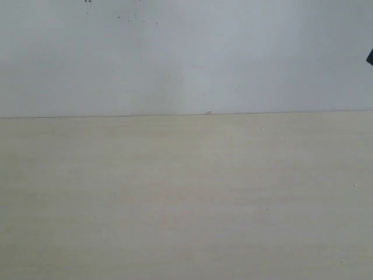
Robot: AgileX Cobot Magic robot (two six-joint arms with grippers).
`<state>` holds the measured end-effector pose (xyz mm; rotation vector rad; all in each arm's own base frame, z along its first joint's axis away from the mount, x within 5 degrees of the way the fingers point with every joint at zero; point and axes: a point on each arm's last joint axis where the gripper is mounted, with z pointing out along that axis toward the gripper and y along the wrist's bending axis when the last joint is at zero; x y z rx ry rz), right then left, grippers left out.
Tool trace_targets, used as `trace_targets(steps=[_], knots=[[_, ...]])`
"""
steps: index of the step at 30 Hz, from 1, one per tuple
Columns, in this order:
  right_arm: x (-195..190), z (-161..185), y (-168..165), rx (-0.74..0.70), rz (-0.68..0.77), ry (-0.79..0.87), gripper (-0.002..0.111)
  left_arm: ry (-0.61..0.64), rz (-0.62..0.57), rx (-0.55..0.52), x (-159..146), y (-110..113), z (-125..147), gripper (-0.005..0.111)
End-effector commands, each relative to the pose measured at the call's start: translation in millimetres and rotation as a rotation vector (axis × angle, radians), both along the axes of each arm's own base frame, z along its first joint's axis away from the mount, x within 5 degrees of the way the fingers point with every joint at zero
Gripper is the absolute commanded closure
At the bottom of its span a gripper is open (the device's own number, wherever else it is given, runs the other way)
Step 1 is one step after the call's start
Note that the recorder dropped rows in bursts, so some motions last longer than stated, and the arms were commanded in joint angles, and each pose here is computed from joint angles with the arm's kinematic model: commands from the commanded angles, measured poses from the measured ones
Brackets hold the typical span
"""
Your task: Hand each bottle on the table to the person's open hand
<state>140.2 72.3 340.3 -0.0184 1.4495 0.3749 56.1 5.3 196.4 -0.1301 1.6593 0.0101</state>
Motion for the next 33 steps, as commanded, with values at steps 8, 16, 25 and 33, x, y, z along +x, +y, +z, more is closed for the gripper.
trace_targets(steps=[8, 16, 25, 33], knots=[[-3.2, 3.5, -9.4, -0.141, -0.083, -0.065, 0.106, -0.003, 0.003, -0.004, -0.3, 0.2, 0.6, 0.103], [-22.8, -14.5, -49.4, -0.078, -0.135, 0.036, 0.106, -0.003, 0.003, -0.004, -0.3, 0.2, 0.6, 0.103], [-61.7, -71.3, -85.4, -0.036, -0.379, 0.042, 0.106, -0.003, 0.003, -0.004, -0.3, 0.2, 0.6, 0.103], [-68.0, -78.1, -81.9, -0.083, -0.347, 0.035, 0.106, -0.003, 0.003, -0.004, -0.3, 0.2, 0.6, 0.103]])
